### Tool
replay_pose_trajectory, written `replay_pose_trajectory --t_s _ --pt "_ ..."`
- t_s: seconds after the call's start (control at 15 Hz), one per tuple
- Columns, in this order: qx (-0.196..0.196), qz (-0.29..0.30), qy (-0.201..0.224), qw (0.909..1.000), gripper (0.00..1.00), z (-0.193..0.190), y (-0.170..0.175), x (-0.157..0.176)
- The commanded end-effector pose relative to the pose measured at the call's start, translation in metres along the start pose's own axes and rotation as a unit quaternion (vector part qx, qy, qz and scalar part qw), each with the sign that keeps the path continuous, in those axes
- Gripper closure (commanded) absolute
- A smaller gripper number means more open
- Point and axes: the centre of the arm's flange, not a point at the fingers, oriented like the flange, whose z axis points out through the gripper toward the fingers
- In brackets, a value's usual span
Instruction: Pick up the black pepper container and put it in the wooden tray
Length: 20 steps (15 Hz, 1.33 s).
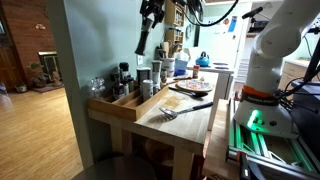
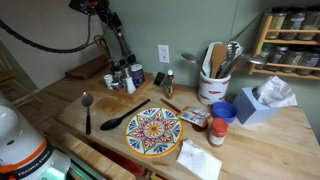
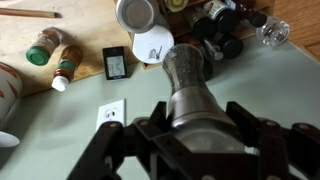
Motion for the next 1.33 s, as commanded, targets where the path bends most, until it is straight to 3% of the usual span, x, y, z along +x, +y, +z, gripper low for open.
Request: replay_pose_trajectory --t_s 0.0,0.33,1.27 --pt "-0.001 -0.017 0.010 0.9998 0.61 0.019 -0.019 0.018" --pt "-0.048 -0.016 0.012 0.9987 0.61 0.043 -0.011 0.029" --pt "-0.067 0.003 0.011 0.9977 0.61 0.097 -0.014 0.052"
